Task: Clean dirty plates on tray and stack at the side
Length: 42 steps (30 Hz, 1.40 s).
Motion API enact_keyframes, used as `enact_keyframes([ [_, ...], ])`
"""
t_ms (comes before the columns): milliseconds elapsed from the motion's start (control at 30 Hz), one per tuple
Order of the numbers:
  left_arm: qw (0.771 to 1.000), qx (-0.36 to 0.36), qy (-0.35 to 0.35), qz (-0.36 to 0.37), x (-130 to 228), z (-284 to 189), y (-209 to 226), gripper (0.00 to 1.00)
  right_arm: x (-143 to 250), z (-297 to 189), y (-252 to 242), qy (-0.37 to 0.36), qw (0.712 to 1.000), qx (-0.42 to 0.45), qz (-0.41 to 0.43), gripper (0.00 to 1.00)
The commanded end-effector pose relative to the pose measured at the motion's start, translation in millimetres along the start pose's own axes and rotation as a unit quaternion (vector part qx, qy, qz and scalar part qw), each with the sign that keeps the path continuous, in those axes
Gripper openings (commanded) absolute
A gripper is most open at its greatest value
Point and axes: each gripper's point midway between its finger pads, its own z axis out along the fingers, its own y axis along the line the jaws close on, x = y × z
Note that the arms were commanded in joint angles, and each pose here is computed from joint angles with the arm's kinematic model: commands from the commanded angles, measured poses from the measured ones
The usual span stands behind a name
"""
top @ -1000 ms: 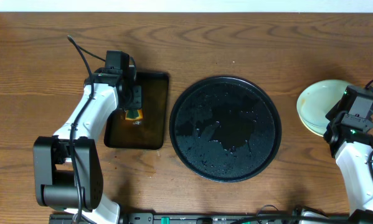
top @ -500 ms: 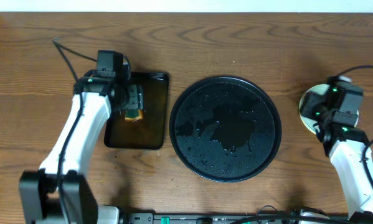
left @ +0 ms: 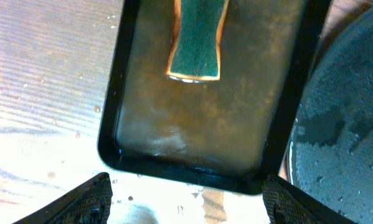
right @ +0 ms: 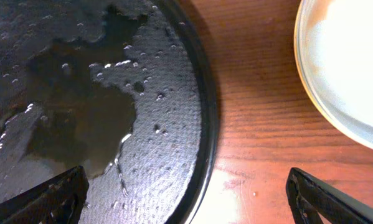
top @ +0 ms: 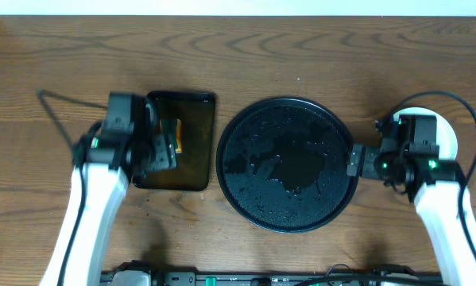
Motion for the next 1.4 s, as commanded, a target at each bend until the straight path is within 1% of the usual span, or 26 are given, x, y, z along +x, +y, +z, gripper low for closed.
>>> enact_keyframes([
  [0, 0.998, 0.012, -0.054, 0.004, 19.1, -15.6, 5.6, 0.78, 3.0, -21.9, 6.5, -0.064, 0.997, 0.007, -0.035, 0.99],
  [133, 0.991, 0.032, -0.133, 0.004, 32.2, -35.6, 8.7, 0.78, 3.3, -47.2, 2.9, -0.144, 0.989, 0.024, -0.037, 0.99],
  [200, 0.985, 0.04, -0.166, 0.004, 36.9, -47.1, 9.8, 0.78, 5.8, -57.7, 2.8, -0.17, 0.984, 0.023, -0.039, 0.99],
  [333, 0.974, 0.053, -0.221, 0.005, 38.6, -69.9, 10.1, 0.78, 11.0, -71.6, 4.0, -0.191, 0.981, 0.018, -0.041, 0.99],
  [433, 0.969, 0.058, -0.24, 0.005, 39.2, -78.5, 10.1, 0.78, 13.4, -74.0, 3.9, -0.192, 0.98, 0.018, -0.041, 0.99],
  [600, 0.969, 0.058, -0.24, 0.005, 40.5, -78.8, 10.4, 0.78, 18.7, -71.5, 2.6, -0.18, 0.983, 0.02, -0.04, 0.99],
  [1033, 0.97, 0.057, -0.238, 0.005, 40.7, -77.9, 10.5, 0.78, 18.9, -71.1, 2.5, -0.179, 0.983, 0.02, -0.04, 0.99],
  [1133, 0.97, 0.057, -0.238, 0.005, 40.7, -77.9, 10.5, 0.78, 23.9, -73.1, 0.3, -0.177, 0.983, 0.025, -0.039, 0.99],
  [1267, 0.97, 0.057, -0.238, 0.005, 40.7, -77.9, 10.5, 0.78, 16.9, -89.8, 2.6, -0.223, 0.974, 0.02, -0.042, 0.99],
  [1367, 0.97, 0.057, -0.238, 0.005, 40.7, -77.9, 10.5, 0.78, 8.0, -105.0, 6.3, -0.288, 0.957, 0.009, -0.047, 0.99],
])
